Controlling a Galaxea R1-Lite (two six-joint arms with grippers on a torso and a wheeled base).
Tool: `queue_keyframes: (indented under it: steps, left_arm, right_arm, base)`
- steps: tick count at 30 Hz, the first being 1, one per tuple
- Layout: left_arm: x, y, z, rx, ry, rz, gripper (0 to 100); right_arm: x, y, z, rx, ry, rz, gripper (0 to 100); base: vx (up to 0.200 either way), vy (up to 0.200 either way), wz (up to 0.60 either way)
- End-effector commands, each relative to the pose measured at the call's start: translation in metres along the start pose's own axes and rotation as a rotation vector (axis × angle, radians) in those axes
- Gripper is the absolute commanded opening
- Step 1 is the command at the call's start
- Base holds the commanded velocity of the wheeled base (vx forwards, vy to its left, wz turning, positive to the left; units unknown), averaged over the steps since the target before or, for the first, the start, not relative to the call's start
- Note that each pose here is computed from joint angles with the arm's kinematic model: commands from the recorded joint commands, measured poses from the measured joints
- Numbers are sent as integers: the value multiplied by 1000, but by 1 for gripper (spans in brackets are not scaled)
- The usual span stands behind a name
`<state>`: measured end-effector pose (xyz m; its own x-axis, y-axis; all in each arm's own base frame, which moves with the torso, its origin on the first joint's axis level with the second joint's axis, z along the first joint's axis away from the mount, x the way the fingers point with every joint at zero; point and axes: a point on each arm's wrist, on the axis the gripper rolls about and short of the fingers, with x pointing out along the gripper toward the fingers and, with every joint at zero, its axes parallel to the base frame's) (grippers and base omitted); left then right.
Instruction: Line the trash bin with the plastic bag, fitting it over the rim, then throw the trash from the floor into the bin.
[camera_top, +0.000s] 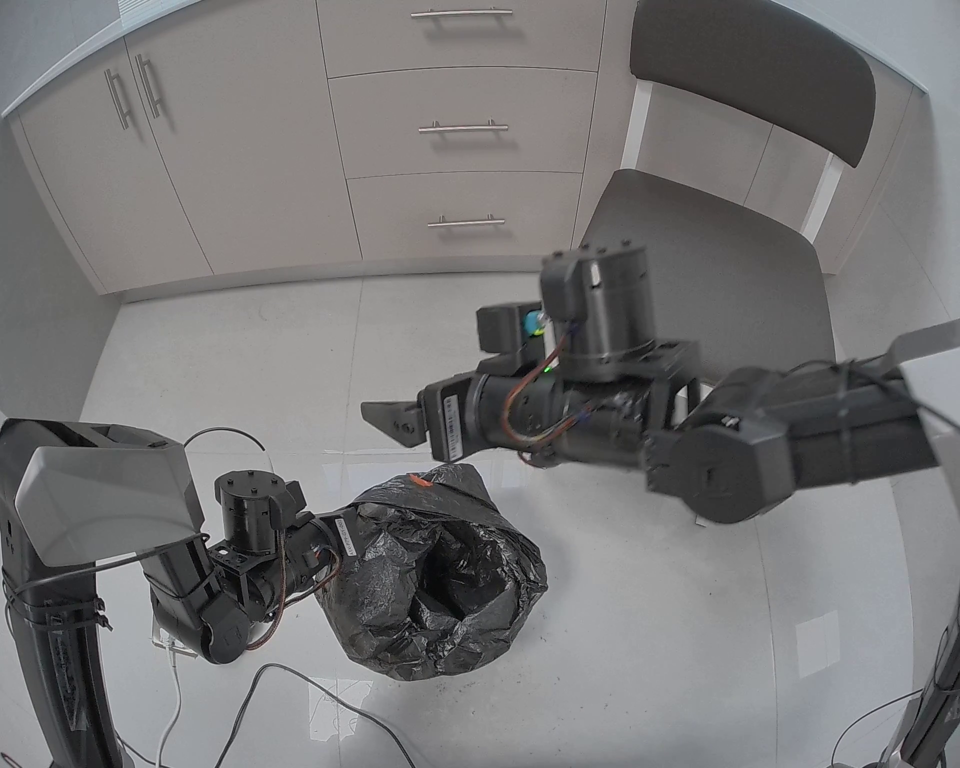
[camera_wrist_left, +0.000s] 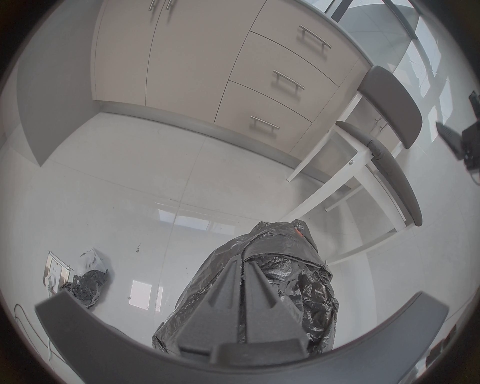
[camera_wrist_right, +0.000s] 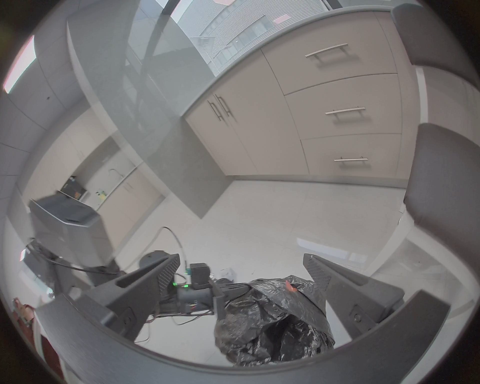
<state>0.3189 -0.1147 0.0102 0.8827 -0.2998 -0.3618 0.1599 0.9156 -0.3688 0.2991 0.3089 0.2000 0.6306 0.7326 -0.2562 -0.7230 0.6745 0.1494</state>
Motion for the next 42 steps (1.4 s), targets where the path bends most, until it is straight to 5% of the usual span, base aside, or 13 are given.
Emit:
queue_keyframes:
  steps: [1,8,19,42]
  left_arm:
    - [8,10,4,-12,-22,24,0]
    - [14,17,10,-22,-44,34,0]
    - [15,12,11,-18,-50,22,0]
    - [31,18,26,-30,-58,47,0]
  right_arm:
    - [68,-1,-94,-10,200,-126,100]
    - [81,-20,-98,-2,190,-179,100]
    - [83,-47,-57,18,72,-260,100]
    - [111,-48,-116,-11,212,-296,100]
  base:
    - [0,0,0]
    - [0,0,0]
    - [0,0,0]
    - [0,0,0]
